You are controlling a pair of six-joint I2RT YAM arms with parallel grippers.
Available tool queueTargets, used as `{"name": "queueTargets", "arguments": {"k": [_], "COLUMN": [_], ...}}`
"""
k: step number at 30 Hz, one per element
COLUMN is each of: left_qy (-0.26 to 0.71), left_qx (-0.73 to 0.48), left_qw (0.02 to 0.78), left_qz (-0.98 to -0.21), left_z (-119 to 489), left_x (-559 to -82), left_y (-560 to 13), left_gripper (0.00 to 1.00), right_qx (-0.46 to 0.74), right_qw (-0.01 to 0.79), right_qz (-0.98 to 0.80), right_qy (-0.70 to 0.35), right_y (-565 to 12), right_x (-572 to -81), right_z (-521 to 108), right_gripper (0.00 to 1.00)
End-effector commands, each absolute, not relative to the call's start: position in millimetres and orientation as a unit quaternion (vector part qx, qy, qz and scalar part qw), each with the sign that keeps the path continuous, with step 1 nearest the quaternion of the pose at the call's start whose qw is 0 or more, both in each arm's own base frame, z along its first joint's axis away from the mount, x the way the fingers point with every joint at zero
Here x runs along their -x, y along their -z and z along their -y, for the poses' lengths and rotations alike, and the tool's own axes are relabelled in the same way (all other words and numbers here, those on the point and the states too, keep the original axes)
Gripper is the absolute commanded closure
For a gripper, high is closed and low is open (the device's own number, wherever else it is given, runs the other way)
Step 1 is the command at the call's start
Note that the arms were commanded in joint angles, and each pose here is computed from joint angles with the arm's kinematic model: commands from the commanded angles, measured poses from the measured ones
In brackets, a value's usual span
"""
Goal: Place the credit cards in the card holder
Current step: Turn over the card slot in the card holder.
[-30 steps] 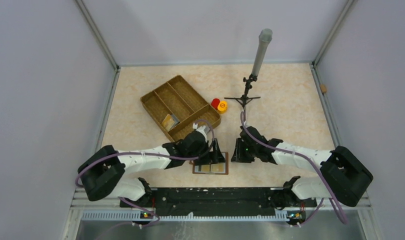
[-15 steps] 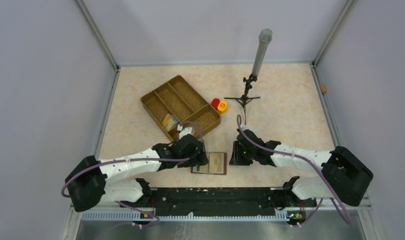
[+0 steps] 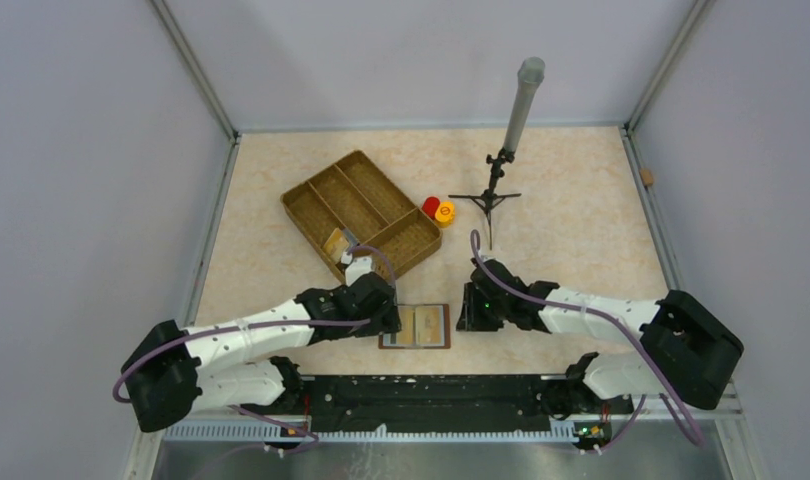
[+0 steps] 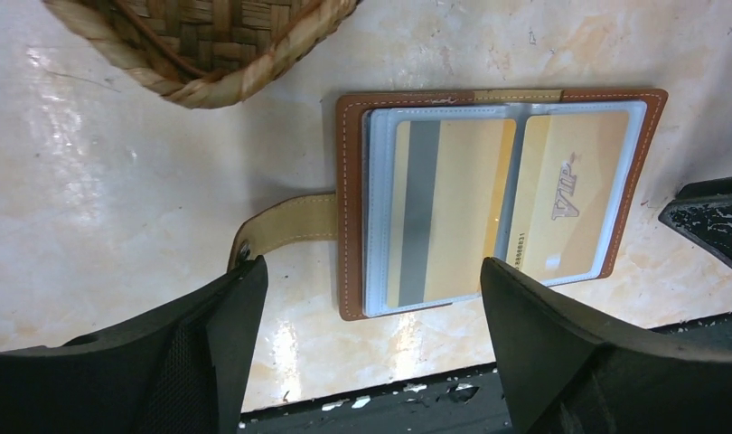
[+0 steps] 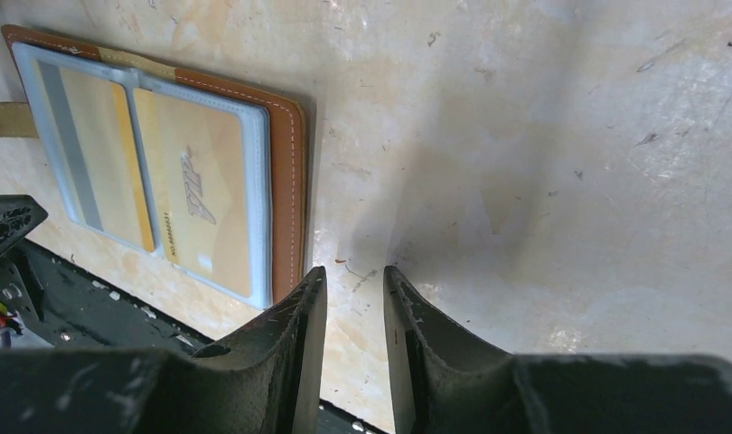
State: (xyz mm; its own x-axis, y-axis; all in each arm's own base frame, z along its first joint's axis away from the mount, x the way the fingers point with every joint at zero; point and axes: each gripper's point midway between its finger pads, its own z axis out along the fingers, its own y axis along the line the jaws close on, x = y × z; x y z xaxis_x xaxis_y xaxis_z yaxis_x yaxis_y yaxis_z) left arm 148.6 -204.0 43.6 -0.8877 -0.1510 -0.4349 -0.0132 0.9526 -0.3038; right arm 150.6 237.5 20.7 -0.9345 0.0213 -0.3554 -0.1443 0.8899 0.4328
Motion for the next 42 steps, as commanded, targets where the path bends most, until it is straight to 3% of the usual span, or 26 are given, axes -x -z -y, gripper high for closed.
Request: {"name": "queueTargets", "arguments": {"k": [1, 18, 20, 28, 33, 42], "left_qy": [0.123, 0.081, 0.102, 0.137, 0.187, 0.299], "left_qx": [0.048, 0.069, 0.066, 0.100, 0.091, 0.017], "left_qw": [0.251, 0.245, 0.249, 0.276, 0.299, 0.369], "left_qz": [-0.959, -0.964, -0.961, -0.946, -0.931, -0.880], "left_z": [188, 166, 173, 173, 184, 204], "left_x": [-150, -147, -149, -162, -166, -167], "left_y": [-49, -34, -32, -29, -39, -96], "left_gripper": [0.08, 0.10, 0.17, 0.61, 1.00, 1.00], "right_qx": [0.037, 0.040, 0.041, 0.044, 0.045, 0.044], "right_qw": [0.187, 0.184, 0.184, 0.184, 0.186, 0.202], "right_qz": [-0.952, -0.952, -0.952, -0.952, -0.952, -0.946], "right_qy": [-0.239, -0.240, -0.239, -0.240, -0.240, -0.252], "right_y": [-27, -27, -26, -28, -31, -45], "right_x": [-155, -155, -155, -155, -155, -157], "right_z": [-248, -251, -251, -253, -253, -254], "right_gripper": [0.71, 0.71, 0.71, 0.71, 0.71, 0.71]}}
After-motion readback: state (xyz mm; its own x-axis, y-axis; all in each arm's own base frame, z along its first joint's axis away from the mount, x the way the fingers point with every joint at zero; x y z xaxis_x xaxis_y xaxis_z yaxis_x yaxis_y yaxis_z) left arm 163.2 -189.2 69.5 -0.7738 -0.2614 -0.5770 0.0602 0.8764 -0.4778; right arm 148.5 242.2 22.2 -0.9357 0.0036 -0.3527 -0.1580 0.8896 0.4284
